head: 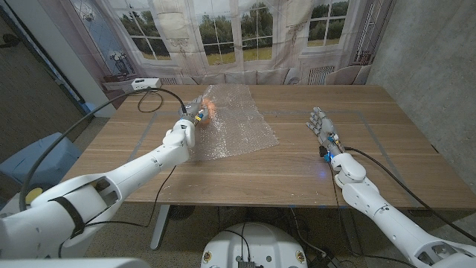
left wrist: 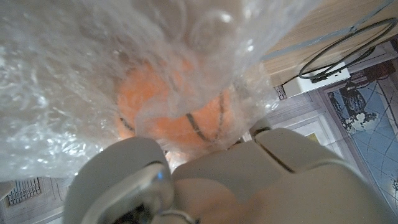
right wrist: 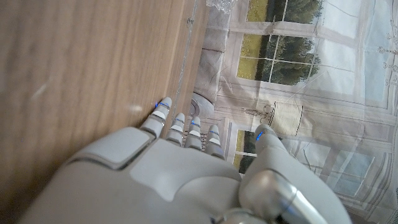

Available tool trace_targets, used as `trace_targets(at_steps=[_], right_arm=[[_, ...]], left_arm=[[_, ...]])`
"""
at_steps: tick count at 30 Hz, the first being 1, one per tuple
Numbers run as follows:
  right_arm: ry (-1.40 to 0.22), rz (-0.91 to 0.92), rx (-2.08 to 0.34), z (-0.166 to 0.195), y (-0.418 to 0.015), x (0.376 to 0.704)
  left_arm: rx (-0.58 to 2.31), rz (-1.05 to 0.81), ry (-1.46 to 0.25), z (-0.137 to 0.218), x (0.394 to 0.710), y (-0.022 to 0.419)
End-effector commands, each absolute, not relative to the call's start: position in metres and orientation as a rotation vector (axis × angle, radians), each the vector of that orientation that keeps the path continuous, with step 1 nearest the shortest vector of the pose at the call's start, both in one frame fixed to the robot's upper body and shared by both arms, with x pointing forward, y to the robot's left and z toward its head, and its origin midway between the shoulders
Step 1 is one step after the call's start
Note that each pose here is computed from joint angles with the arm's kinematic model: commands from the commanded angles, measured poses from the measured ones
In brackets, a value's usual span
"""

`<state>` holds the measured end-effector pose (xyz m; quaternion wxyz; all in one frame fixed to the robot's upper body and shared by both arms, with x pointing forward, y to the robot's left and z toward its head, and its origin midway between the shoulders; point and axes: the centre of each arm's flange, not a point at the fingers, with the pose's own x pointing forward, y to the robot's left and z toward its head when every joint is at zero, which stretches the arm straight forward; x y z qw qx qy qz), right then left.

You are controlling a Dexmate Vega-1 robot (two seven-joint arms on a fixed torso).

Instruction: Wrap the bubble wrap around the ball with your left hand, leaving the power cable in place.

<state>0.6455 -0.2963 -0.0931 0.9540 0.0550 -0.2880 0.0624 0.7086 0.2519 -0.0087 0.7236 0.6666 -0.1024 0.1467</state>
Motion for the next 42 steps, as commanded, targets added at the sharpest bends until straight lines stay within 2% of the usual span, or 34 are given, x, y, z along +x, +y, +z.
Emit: trace_targets(at_steps=[1, 7, 12, 19, 42], right_arm=[[-0.582, 0.118, 0.101, -0.091, -0.296, 0.645], [-0.580, 0.116, 0.092, -0.088, -0.296, 0.646], [-0.578, 0.116, 0.096, -0.087, -0.295, 0.650], [-0.576, 0.112, 0.096, -0.087, -0.295, 0.653], [-0.596, 0.123, 0.082, -0.079, -0.297, 0.651]], left_arm=[[1.471, 0.203, -0.080, -0.016, 0.734, 0.242], [1.381, 0.272, -0.194, -0.021, 0.735, 0.240], [1.351, 0.410, -0.349, -0.021, 0.727, 0.233], [1.303, 0.481, -0.450, -0.019, 0.724, 0.231], [1.031, 0.475, -0.690, 0.015, 0.692, 0.217]])
